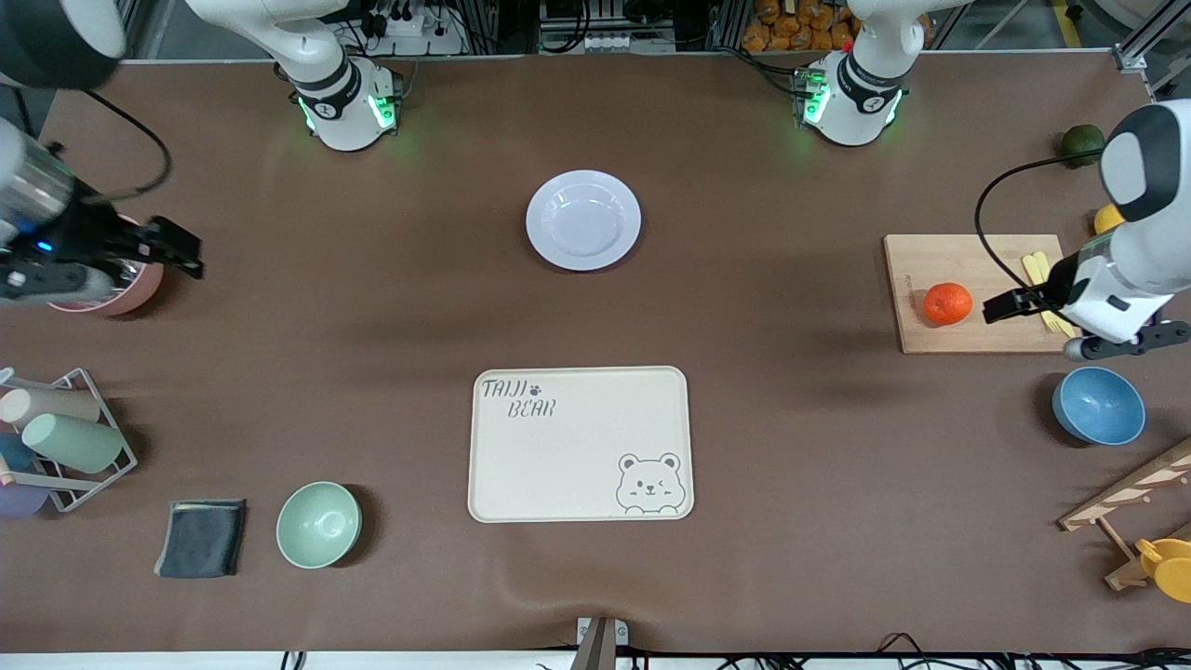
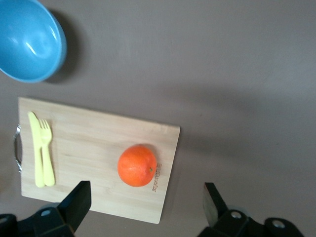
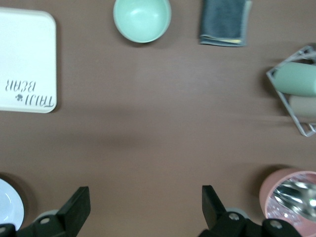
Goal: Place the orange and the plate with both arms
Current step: 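Grasp the orange with the left gripper while the right gripper reaches the plate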
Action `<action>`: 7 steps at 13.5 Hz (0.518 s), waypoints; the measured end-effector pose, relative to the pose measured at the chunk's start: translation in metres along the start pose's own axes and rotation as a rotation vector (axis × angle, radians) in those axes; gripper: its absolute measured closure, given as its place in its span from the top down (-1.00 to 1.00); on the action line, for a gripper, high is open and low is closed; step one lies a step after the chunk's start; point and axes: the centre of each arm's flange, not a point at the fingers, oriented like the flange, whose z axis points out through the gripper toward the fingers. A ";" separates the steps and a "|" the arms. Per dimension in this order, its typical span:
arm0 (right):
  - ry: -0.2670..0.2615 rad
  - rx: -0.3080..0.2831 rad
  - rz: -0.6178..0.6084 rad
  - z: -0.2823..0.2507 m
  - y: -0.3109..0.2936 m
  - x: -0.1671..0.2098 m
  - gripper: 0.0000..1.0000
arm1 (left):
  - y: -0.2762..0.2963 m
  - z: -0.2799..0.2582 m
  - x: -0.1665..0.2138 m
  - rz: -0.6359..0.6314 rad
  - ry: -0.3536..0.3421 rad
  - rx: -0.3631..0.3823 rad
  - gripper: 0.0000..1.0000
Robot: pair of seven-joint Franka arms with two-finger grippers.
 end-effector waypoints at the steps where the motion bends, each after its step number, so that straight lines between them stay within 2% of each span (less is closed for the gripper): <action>1: -0.020 -0.004 -0.035 0.013 -0.021 0.011 1.00 | -0.003 0.018 -0.004 -0.002 -0.021 0.003 1.00; 3: -0.067 0.001 -0.095 0.042 -0.063 0.027 1.00 | -0.013 0.055 -0.009 -0.003 -0.044 0.021 1.00; 7: -0.158 0.061 -0.168 0.080 -0.125 0.032 1.00 | -0.036 0.116 -0.012 -0.027 -0.063 0.019 1.00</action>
